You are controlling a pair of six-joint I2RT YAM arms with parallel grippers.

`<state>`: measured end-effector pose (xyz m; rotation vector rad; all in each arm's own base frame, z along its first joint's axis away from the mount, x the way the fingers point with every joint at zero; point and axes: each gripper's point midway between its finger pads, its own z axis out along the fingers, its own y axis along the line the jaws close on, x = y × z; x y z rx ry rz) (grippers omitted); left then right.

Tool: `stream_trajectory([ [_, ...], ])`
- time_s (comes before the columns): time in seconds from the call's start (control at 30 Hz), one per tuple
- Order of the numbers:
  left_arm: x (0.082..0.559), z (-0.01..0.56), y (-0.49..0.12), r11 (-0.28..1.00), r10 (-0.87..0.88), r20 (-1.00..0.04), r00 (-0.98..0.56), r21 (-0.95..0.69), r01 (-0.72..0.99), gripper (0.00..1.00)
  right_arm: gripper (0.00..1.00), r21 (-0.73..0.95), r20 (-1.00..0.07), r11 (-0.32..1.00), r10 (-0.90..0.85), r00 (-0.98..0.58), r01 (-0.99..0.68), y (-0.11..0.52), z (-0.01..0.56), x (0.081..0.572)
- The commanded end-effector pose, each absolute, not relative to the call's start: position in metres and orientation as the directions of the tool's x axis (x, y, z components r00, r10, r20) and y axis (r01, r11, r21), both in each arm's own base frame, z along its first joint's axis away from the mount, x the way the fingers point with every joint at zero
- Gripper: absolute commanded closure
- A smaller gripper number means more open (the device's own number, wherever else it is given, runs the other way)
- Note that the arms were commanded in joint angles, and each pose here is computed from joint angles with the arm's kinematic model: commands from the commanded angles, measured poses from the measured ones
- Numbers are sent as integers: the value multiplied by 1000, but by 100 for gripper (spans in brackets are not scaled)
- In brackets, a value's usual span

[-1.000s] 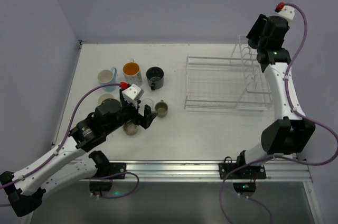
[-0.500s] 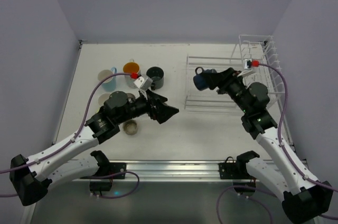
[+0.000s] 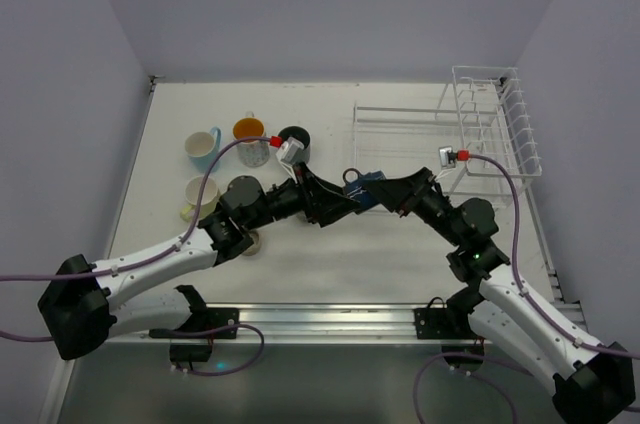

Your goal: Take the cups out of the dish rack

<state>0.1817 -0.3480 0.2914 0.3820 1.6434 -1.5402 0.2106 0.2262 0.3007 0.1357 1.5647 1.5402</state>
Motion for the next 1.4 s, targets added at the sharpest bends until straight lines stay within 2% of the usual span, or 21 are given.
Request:
stream_trajectory([
  [0.0,178,330,-350,110,-407,-722,-559,-646,755,34,73,822,-467,86,667,-581,-562,229,330,198],
  [0.07,177,331,-353,108,-408,-724,-556,-643,758,39,73,832,-453,76,665,-594,-549,232,323,199],
  [0.27,182,323,-355,138,-416,-718,-558,-656,742,70,73,841,-444,66,653,-614,-538,245,318,196],
  [0.3,184,322,-354,148,-420,-721,-551,-653,743,83,73,846,-441,68,646,-623,-528,248,314,197],
  [0.37,187,317,-351,184,-413,-732,-542,-650,737,99,69,846,-445,65,634,-633,-530,253,312,195],
  [0.4,189,321,-346,209,-426,-745,-513,-633,745,100,55,849,-446,72,629,-637,-523,255,309,196],
  [0.47,193,306,-340,293,-382,-767,-516,-630,719,100,33,849,-461,98,619,-636,-519,256,303,197],
  [0.5,200,315,-333,347,-386,-797,-465,-593,727,100,24,844,-472,112,621,-626,-524,255,304,198],
  [0.53,201,289,-328,438,-295,-811,-505,-585,683,100,7,839,-506,176,603,-617,-516,255,297,201],
  [0.57,204,278,-321,499,-244,-824,-512,-559,662,100,1,830,-530,217,596,-603,-515,252,295,203],
  [0.6,211,287,-315,559,-205,-858,-470,-497,664,100,1,820,-552,254,592,-587,-513,249,294,205],
  [0.63,205,252,-300,641,-75,-839,-539,-455,618,100,1,798,-593,325,574,-565,-508,243,291,206],
  [0.7,208,242,-279,728,10,-838,-546,-368,579,100,1,772,-632,396,559,-537,-497,234,285,207],
  [0.8,189,201,-236,821,181,-743,-645,-246,515,100,1,723,-691,524,525,-497,-451,214,264,208],
  [1.03,166,131,-213,859,344,-543,-766,-148,491,100,1,683,-728,603,522,-444,-412,187,258,200],
  [1.37,172,81,-213,861,442,-417,-794,-52,506,100,1,658,-752,638,528,-394,-400,173,262,198],
])
